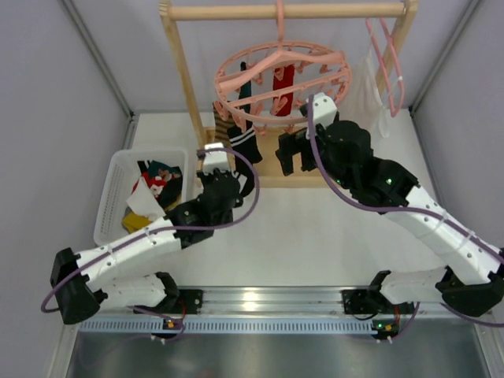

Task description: Remove the socks clipped to the hanger

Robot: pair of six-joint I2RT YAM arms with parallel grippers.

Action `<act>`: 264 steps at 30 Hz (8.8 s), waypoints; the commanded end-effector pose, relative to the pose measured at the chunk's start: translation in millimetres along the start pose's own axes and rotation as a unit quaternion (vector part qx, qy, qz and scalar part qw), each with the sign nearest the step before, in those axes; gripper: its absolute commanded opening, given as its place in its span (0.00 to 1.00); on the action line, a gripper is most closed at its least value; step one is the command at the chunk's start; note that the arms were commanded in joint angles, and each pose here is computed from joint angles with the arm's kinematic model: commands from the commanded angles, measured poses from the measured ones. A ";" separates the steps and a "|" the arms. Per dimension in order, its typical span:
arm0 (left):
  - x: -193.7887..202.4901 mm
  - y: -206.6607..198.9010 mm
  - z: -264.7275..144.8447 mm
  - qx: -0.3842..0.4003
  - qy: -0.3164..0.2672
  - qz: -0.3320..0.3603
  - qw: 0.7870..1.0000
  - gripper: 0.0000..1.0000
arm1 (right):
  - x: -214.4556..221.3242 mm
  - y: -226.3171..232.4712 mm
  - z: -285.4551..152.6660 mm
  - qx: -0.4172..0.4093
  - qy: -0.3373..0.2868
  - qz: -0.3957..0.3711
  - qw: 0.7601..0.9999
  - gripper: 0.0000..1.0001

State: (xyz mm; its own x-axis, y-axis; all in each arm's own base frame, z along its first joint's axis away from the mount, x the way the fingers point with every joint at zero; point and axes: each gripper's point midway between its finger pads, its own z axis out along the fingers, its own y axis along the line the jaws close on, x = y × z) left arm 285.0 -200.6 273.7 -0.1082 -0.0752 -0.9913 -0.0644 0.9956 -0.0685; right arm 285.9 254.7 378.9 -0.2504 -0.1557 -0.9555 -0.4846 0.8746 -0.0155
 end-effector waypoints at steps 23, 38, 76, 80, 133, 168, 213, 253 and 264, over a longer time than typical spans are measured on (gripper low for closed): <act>-1.1 249.3 105.7 -0.274 0.147 -0.155 0.938 0.00 | 19.4 -23.5 -74.3 -0.025 -0.075 0.060 0.995 1.00; 58.1 296.4 104.1 -0.336 0.197 -0.220 0.894 0.05 | -6.1 -14.5 -75.5 -0.052 -0.082 0.034 0.995 1.00; -91.6 147.8 38.5 0.077 0.094 -0.181 0.976 0.98 | -25.3 -23.5 -160.9 -0.119 -0.169 0.014 0.978 1.00; -80.7 60.7 32.7 0.173 0.082 -0.113 0.975 0.98 | -14.8 -36.3 -159.8 -0.086 -0.163 0.030 0.982 0.99; -8.7 -127.2 31.8 0.185 -0.073 -0.037 0.979 0.00 | -77.2 -39.2 -146.8 -0.052 -0.204 0.128 0.969 0.99; 24.7 -188.7 -7.7 0.106 -0.076 0.128 0.983 0.00 | -49.9 -18.9 -33.3 0.023 -0.024 0.009 0.999 0.62; 21.6 -217.1 -19.5 0.140 -0.083 0.121 0.979 0.00 | -36.4 -40.6 1.2 0.276 -0.054 -0.017 0.960 0.44; 33.9 51.9 -2.8 -0.021 0.100 -0.079 0.992 0.00 | -54.2 -5.8 -56.4 0.003 -0.105 0.074 0.992 0.99; -16.8 147.7 20.1 -0.129 0.108 -0.136 0.976 0.00 | -45.1 -12.8 -121.4 -0.066 -0.129 0.086 0.986 0.99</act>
State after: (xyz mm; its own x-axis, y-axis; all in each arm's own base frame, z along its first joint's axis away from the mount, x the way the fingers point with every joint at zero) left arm 295.4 -62.7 263.7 -0.2388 -0.3354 -0.9113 -0.3562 0.9033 -0.2391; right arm 214.7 199.6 467.1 -0.0979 0.1317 -0.9864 -0.5255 0.8349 0.1636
